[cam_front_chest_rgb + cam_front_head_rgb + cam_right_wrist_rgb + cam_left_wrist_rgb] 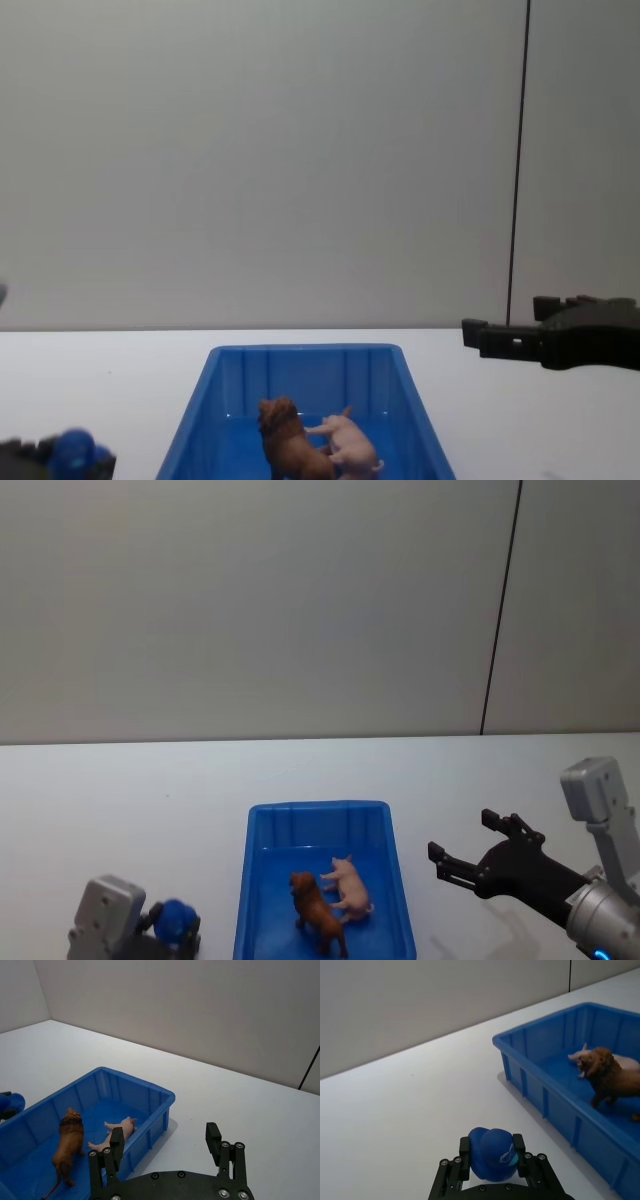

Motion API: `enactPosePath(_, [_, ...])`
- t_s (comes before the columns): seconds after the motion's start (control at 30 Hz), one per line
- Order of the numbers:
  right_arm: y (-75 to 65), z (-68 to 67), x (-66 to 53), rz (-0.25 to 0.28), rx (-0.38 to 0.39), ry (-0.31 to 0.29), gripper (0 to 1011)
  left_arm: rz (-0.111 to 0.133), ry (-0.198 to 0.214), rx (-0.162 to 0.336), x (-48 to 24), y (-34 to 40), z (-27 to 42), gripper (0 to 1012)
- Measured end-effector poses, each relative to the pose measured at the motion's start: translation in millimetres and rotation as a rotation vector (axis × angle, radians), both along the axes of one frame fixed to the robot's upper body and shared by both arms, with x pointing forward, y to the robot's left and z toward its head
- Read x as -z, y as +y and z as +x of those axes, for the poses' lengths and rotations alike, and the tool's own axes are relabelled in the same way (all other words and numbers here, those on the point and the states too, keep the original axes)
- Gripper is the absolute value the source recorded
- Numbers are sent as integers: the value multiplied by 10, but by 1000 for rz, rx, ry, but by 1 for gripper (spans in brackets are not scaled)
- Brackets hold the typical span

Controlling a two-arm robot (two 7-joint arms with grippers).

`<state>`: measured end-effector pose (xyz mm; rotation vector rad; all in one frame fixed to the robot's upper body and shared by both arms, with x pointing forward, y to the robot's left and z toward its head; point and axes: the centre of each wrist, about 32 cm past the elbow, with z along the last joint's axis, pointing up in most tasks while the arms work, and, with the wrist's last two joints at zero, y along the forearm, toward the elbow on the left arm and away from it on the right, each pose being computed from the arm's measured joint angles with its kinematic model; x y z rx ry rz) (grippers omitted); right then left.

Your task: Pick up the two dolls from the table and place them into the box.

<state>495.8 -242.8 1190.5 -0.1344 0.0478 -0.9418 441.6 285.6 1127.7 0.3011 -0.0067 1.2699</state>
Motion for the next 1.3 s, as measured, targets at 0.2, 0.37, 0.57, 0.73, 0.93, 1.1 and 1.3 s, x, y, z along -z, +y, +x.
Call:
enactPosePath(0.2, [0, 0, 0, 0, 0, 0, 1001, 23, -64, 16, -185, -5, 109, 473])
enactPosePath(0.37, [0, 0, 0, 0, 0, 0, 1001, 37, -132, 50, -368, -63, 249, 437])
enactPosePath(0.57, [0, 0, 0, 0, 0, 0, 1001, 44, -195, 110, -523, -185, 422, 399])
enactPosePath(0.73, [0, 0, 0, 0, 0, 0, 1001, 43, -225, 164, -592, -306, 554, 407])
enactPosePath(0.93, [0, 0, 0, 0, 0, 0, 1001, 34, -245, 236, -651, -494, 728, 616])
enactPosePath(1.1, [0, 0, 0, 0, 0, 0, 1001, 25, -254, 287, -686, -622, 844, 757])
enactPosePath(1.3, [0, 0, 0, 0, 0, 0, 1001, 15, -269, 325, -722, -698, 912, 956])
